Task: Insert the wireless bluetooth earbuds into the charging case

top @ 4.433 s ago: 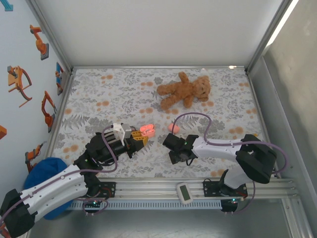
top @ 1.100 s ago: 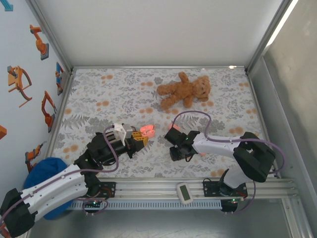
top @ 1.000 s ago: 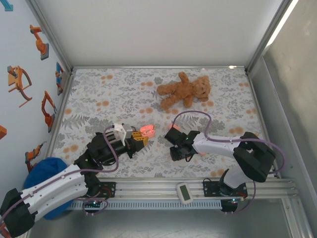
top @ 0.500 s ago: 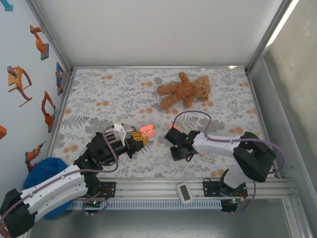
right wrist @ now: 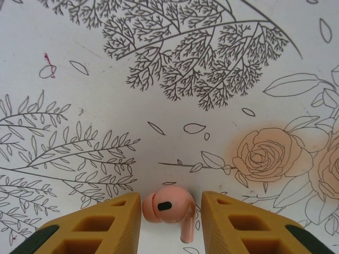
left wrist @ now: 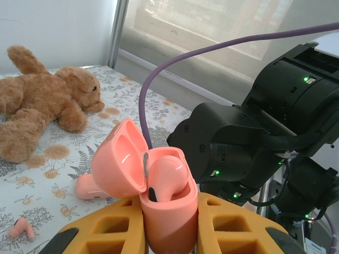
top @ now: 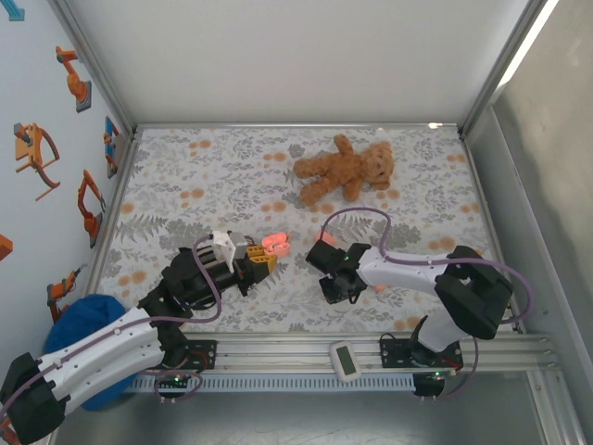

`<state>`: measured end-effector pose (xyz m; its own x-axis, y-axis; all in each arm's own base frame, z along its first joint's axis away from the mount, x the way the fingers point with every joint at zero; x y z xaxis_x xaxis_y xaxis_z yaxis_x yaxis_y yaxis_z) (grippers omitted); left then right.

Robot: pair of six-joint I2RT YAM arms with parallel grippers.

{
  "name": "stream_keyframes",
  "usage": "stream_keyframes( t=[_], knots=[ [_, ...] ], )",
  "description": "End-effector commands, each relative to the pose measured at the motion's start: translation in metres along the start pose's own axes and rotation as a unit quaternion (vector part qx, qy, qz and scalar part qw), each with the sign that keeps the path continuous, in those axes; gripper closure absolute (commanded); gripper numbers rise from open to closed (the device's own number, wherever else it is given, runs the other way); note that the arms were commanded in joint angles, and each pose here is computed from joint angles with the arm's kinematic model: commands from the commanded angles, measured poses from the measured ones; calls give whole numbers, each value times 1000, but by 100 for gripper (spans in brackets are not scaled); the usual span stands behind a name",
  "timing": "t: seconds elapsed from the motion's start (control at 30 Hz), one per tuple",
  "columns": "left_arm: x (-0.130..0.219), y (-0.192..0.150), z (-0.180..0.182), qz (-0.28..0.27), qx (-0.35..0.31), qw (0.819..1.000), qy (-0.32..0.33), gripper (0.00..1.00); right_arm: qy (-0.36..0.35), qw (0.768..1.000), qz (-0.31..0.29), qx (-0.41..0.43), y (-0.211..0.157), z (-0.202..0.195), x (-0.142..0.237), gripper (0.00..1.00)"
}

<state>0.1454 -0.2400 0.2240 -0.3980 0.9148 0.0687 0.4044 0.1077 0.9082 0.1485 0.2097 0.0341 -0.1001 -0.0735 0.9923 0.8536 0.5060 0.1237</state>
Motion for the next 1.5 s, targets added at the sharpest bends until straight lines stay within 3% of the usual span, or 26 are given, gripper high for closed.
stream_keyframes(
  t=[0.0, 0.7, 1.47],
  knots=[
    [1, 12, -8, -18, -15, 1000, -12, 89, -16, 1000, 5, 6, 2, -2, 0, 65],
    [6, 11, -6, -18, -16, 1000, -4, 89, -31, 999, -5, 22, 16, 0, 10, 64],
    [8, 11, -6, -19, -18, 1000, 1, 89, -27, 999, 39, 21, -4, -1, -12, 67]
  ],
)
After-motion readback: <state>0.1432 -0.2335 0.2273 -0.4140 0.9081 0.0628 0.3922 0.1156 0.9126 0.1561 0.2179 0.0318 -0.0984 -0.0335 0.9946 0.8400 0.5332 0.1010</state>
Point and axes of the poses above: each hand's point on the last joint's axis, 136 mm out from that joint toward the fingers, its own x axis back along the fingers, its own z axis along the line the jaws close on, y = z × x, the point moved 2 cm from there along x, back along the fingers, and after that the axes turned 7 degrees about x, right-handed, at the moved point
